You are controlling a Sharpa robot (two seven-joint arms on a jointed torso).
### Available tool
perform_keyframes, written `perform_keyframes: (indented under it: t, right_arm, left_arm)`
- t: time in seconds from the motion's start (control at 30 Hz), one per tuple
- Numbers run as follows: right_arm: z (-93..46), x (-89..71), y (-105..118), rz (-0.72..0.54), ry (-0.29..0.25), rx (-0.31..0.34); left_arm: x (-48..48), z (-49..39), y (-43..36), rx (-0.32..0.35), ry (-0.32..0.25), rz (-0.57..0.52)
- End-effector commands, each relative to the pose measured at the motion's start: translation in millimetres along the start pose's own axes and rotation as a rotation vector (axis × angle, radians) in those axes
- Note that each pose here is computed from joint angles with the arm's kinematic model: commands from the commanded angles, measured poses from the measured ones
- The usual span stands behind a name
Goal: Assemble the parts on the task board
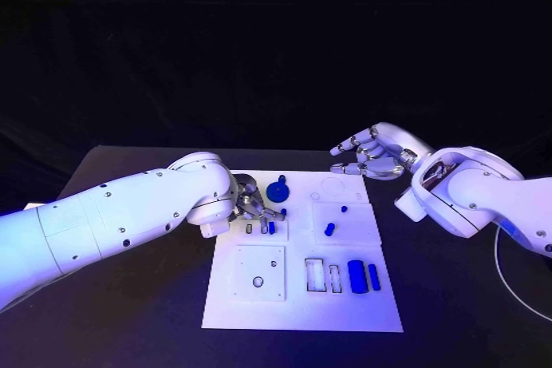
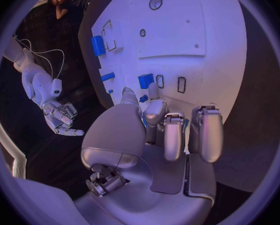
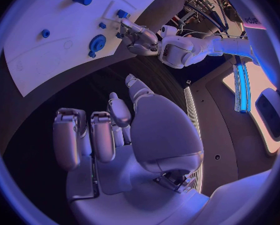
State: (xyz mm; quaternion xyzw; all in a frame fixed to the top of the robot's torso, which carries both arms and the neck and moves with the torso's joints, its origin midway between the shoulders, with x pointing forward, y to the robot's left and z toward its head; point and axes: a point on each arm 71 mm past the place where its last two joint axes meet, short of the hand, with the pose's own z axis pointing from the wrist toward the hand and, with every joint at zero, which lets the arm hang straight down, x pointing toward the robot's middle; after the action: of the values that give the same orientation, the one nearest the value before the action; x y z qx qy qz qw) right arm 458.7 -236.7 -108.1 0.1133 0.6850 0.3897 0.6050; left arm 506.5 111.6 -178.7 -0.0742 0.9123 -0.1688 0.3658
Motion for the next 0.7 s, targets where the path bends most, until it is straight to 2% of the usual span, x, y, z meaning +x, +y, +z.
perform_keyframes:
  t: [0.03, 0.7]
  right_arm:
    - [0.3, 1.8, 0.0, -0.006, 0.017, 0.002]
    - [1.7, 4.4, 0.4, -0.002, 0.024, 0.001]
  left_arm:
    - [0.2, 0.8, 2.9, -0.073, 0.014, 0.058]
    - [2.4, 5.1, -2.0, -0.073, 0.048, 0.092]
